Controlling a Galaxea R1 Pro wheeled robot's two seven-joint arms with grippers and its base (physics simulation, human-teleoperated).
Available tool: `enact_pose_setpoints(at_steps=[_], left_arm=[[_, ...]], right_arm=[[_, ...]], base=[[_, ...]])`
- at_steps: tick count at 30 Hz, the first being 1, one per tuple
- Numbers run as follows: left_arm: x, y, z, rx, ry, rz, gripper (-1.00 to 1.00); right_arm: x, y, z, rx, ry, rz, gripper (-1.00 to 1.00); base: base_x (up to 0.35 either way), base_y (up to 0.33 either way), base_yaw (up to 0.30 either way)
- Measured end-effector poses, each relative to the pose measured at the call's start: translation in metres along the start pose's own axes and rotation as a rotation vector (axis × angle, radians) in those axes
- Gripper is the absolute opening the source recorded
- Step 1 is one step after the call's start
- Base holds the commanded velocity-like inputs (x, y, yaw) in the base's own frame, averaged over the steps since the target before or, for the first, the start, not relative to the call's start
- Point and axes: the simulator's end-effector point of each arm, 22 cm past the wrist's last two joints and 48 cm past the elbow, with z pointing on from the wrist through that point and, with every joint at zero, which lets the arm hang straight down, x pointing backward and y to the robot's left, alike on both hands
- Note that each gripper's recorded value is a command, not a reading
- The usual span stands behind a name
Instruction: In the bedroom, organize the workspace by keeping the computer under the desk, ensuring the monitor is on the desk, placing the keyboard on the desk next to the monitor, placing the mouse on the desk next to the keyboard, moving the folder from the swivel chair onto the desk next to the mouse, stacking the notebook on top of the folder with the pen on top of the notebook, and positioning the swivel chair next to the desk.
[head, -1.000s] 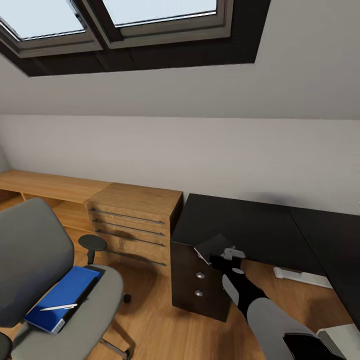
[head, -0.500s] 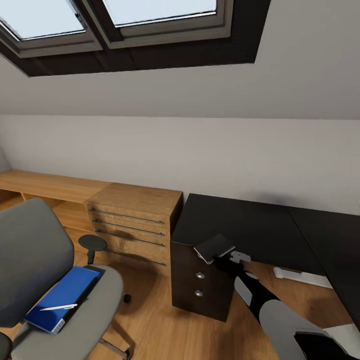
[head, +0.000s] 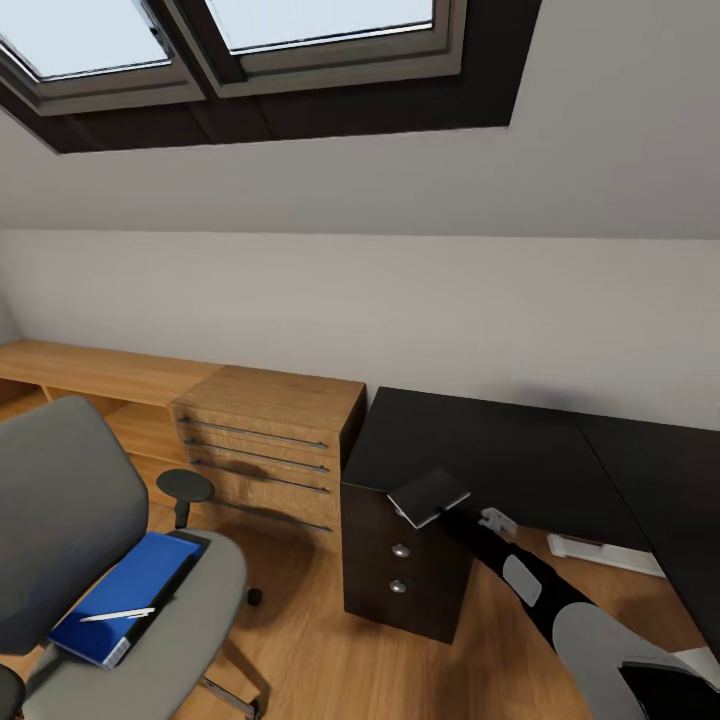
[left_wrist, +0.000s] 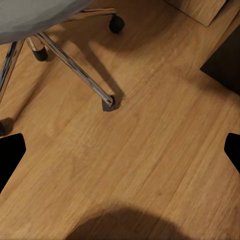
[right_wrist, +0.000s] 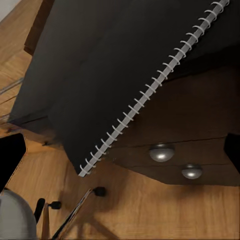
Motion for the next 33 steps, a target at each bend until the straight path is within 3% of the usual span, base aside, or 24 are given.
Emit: enact_pose_setpoints(at_steps=[13, 18, 33], left_arm=[[0.000, 0.000, 0.000, -0.001, 0.000, -0.001, 1.00], [0.000, 0.001, 0.000, -0.002, 0.000, -0.003, 1.00], [0.000, 0.001, 0.000, -0.003, 0.000, -0.003, 1.00]], right_arm=[[-0.006, -0.011, -0.005, -0.007, 0.013, 0.136, 1.00], [0.000, -0.006, -0.007, -0.033, 0.050, 0.192, 1.00], [0.013, -0.008, -0.008, -0.034, 0.084, 0.221, 1.00]], base=[[0.000, 0.000, 0.000], [0.000, 0.000, 0.000], [0.000, 0.000, 0.000]])
